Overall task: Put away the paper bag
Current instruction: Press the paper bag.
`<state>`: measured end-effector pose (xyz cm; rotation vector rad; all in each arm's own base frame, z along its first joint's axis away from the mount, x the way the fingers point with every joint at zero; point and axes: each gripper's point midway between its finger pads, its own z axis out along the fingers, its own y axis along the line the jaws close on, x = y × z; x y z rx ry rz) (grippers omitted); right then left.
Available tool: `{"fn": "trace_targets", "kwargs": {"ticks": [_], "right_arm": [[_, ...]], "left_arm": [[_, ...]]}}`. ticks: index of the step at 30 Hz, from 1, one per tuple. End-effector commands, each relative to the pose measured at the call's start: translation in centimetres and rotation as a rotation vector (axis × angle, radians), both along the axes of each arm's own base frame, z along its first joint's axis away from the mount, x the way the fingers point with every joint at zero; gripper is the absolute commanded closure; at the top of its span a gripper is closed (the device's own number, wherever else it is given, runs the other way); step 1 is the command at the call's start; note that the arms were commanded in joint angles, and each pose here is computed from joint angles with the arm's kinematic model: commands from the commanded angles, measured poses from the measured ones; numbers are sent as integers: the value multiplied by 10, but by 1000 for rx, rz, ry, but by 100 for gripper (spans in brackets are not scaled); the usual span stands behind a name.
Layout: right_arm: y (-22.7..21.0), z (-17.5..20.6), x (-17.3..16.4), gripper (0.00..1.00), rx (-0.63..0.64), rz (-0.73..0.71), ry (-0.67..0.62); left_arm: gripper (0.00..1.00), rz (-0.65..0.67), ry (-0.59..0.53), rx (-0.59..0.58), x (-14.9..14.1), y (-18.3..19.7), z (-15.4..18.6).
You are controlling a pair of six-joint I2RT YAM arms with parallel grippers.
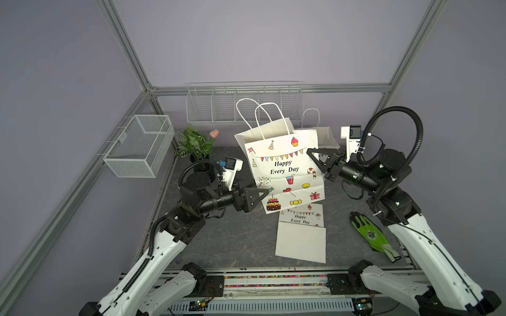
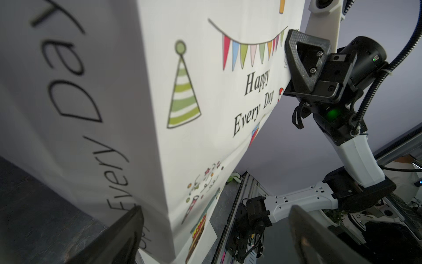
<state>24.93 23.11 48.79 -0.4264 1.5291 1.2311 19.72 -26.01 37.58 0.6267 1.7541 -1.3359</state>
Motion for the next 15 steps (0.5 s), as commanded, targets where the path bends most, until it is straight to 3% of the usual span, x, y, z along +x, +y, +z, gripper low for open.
{"fn": "trace_targets", "kwargs": {"ticks": [1, 5, 15], "right_arm": [[4, 10, -5, 93, 47, 33, -15], [5, 8, -5, 93, 52, 45, -8], [-3, 26, -20, 93, 55, 40, -45]], "left_arm": [[0, -8, -16, -28, 2, -6, 3], [1, 0, -24, -33, 5, -7, 6], [0, 165, -58, 160, 14, 21, -15]]}}
